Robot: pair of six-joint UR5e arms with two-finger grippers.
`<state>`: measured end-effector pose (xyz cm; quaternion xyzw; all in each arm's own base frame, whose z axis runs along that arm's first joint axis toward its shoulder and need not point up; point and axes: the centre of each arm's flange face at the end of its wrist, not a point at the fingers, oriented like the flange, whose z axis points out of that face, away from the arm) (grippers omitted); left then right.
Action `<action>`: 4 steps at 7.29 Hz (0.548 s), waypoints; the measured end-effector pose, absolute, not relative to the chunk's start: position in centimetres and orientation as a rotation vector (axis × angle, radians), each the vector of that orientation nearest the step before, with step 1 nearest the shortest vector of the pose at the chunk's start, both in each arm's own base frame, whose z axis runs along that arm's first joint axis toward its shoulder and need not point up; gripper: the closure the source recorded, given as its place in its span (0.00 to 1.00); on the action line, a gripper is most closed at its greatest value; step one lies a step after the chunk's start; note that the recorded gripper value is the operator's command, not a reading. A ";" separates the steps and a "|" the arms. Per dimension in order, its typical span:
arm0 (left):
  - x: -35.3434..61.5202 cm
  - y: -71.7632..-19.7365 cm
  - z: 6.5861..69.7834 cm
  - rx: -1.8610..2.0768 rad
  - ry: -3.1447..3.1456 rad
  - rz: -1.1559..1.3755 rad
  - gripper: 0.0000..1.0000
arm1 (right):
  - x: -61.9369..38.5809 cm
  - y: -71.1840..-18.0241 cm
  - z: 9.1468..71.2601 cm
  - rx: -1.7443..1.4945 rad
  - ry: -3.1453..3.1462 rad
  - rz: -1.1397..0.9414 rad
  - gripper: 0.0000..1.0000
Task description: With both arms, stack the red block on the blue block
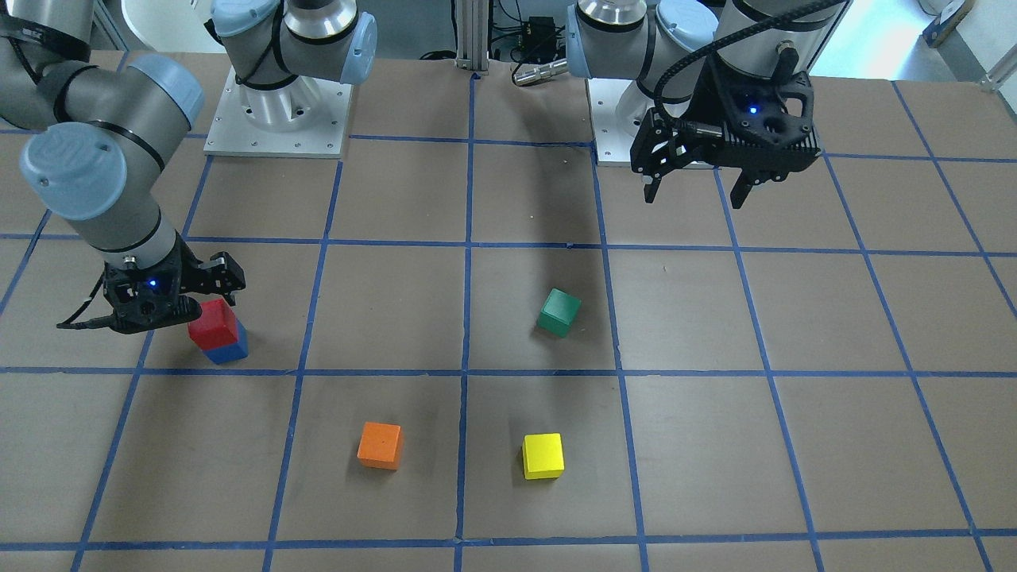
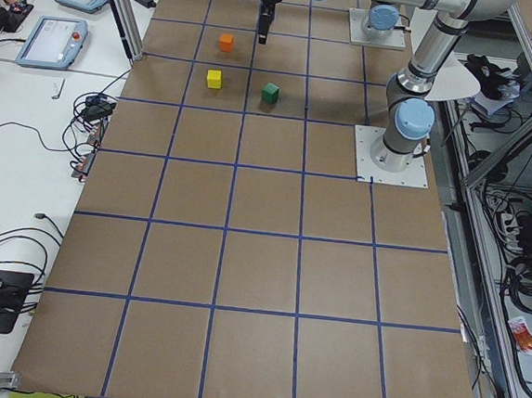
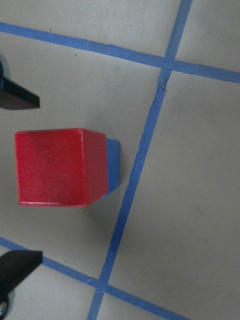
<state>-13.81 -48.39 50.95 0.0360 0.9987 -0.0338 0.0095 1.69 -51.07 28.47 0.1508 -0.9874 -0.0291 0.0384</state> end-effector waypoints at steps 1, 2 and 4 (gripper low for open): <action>-13.7 -48.4 51.1 0.110 3.119 -0.110 0.00 | 1.8 -50.8 31.2 0.428 -3.033 -0.115 0.00; -13.7 -48.6 51.3 0.108 3.121 -0.115 0.00 | 2.0 -50.4 34.5 0.364 -3.044 -0.140 0.00; -13.7 -48.6 51.3 0.108 3.121 -0.116 0.00 | 3.6 -49.6 42.3 0.206 -3.067 -0.170 0.00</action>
